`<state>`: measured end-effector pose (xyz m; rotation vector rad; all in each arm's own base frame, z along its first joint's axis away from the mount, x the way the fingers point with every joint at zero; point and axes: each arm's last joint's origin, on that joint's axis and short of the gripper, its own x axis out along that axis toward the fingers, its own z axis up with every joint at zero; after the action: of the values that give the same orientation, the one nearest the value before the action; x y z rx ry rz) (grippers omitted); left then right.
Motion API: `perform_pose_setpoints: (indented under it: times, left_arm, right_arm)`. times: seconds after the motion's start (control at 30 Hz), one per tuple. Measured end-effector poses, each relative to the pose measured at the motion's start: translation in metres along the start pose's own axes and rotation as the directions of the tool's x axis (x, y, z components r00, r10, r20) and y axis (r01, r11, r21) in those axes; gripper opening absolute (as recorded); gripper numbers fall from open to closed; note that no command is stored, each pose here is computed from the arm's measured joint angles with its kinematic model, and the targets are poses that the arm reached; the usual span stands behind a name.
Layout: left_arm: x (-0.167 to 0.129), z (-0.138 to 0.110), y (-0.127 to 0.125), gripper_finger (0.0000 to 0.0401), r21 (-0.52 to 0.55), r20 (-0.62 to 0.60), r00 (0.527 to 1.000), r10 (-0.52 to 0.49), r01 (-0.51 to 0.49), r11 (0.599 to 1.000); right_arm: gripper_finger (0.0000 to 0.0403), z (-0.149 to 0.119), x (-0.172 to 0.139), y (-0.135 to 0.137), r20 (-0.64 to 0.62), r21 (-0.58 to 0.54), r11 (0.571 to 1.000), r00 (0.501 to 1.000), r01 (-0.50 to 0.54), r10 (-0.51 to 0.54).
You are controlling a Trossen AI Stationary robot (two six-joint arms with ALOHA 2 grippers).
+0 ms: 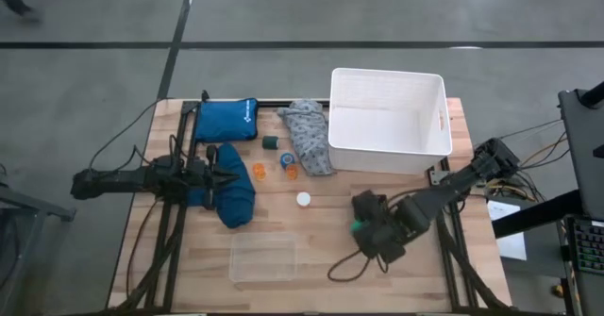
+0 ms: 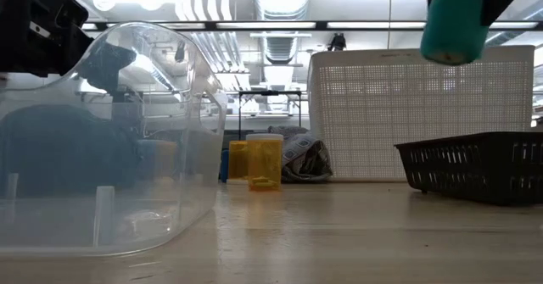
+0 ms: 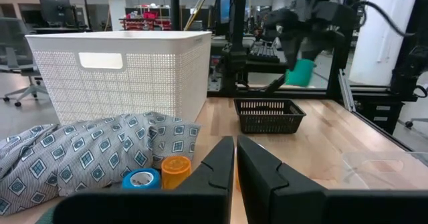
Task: Pick & place medical supplies in basket/bin
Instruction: Put the bottom green bandage into the black bin
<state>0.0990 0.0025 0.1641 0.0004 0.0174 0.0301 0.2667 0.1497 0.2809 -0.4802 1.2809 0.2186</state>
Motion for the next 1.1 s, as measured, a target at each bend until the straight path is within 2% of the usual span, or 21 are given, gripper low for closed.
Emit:
perform_pose_setpoints:
  times: [0.23, 0.5, 0.6, 0.93, 1.1]
  left_arm:
    - [0.0, 0.0, 0.0, 0.0026, 0.0, 0.0, 1.0, 0.0, 0.0, 1.0]
    - [0.0, 0.0, 0.0, 0.0026, 0.0, 0.0, 1.0, 0.0, 0.0, 1.0]
    - [0.0, 0.0, 0.0, 0.0026, 0.0, 0.0, 1.0, -0.001, 0.001, 1.0]
    - [0.0, 0.0, 0.0, 0.0026, -0.001, 0.0, 1.0, 0.0, 0.0, 1.0]
    - [0.0, 0.0, 0.0, 0.0026, -0.003, 0.0, 1.0, 0.0, 0.0, 1.0]
  right_arm:
    - [0.0187, -0.011, 0.007, -0.018, -0.103, 0.112, 0.993, 0.995, 0.021, -0.01]
    - [0.0187, -0.033, 0.024, -0.014, -0.165, 0.218, 0.976, 0.986, 0.026, 0.01]
    - [0.0187, -0.041, 0.032, -0.011, -0.139, 0.267, 0.964, 0.989, -0.01, 0.049]
    - [0.0187, -0.071, 0.042, -0.011, -0.013, 0.383, 0.923, 0.999, -0.031, 0.039]
    - [0.0187, -0.082, 0.049, -0.019, -0.005, 0.427, 0.904, 1.0, -0.023, 0.027]
